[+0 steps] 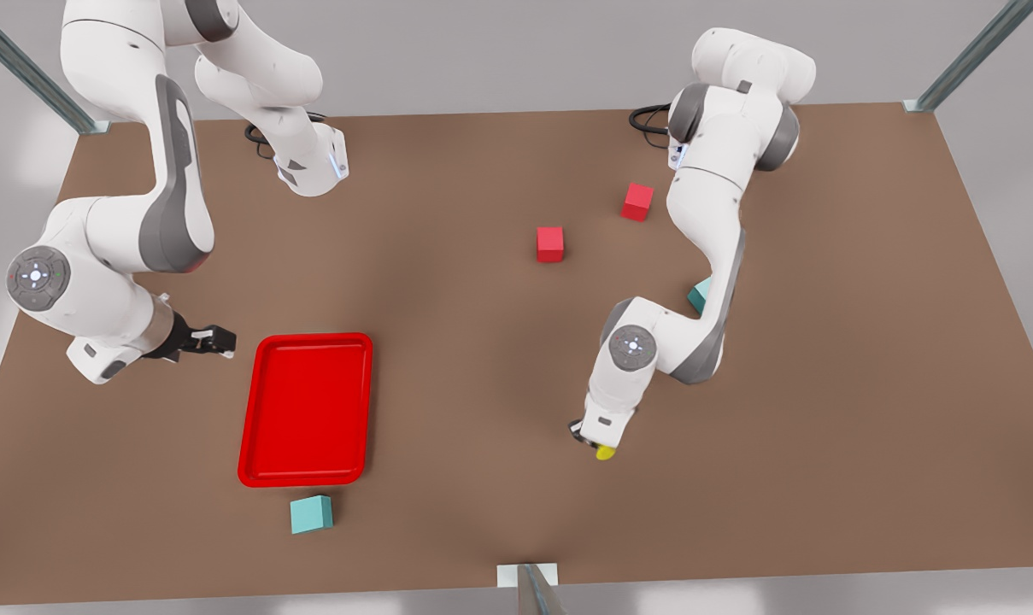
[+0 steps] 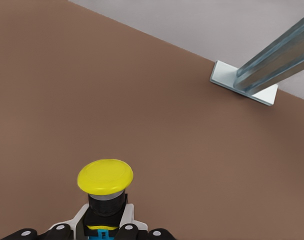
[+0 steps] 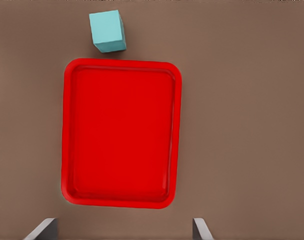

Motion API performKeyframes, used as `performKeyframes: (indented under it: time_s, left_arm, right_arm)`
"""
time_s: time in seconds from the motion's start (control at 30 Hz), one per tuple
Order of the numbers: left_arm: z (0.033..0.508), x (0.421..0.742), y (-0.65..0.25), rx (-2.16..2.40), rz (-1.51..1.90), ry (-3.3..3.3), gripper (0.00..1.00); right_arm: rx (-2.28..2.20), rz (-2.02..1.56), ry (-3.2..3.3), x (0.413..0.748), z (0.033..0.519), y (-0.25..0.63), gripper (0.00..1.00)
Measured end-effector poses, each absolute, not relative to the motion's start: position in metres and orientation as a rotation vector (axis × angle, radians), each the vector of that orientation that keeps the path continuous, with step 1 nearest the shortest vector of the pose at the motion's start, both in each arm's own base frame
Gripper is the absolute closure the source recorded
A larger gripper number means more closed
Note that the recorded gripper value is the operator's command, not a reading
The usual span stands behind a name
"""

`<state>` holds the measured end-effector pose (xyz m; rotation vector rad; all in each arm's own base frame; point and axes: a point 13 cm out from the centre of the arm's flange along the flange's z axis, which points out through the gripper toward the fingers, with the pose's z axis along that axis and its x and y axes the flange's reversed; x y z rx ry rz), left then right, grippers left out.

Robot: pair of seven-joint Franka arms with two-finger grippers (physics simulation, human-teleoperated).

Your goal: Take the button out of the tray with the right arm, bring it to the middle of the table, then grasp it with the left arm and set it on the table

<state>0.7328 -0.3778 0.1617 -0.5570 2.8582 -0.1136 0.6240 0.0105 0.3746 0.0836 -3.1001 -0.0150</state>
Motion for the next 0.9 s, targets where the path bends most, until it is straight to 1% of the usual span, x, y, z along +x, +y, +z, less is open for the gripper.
performKeyframes:
  time_s: [0.07,0.17,0.27,0.33,0.53,0.67,0.9]
  left_arm:
    - [0.153,0.735,-0.382,-0.546,-0.008,2.773,0.65]
    - [0.14,0.742,-0.382,-0.56,0.099,2.648,0.65]
    - [0.13,0.754,-0.38,-0.627,0.072,2.557,0.65]
    - [0.115,0.756,-0.381,-0.642,0.068,2.5,0.65]
    - [0.107,0.765,-0.392,-0.559,0.063,2.337,0.65]
    - [0.086,0.756,-0.408,-0.478,0.077,2.272,0.65]
    - [0.062,0.742,-0.423,-0.486,0.058,2.204,0.65]
  right_arm:
    - [0.088,-0.021,-3.107,0.631,0.379,0.013,0.0]
    - [0.085,-0.027,-3.094,0.63,0.376,0.014,0.0]
    - [0.045,-0.031,-3.081,0.629,0.371,-0.004,0.0]
    - [0.017,-0.042,-3.077,0.628,0.371,-0.015,0.0]
    - [0.019,-0.051,-3.06,0.623,0.374,-0.016,0.0]
    - [0.017,-0.045,-3.049,0.618,0.376,-0.021,0.0]
    - [0.012,-0.047,-3.044,0.62,0.38,-0.026,0.0]
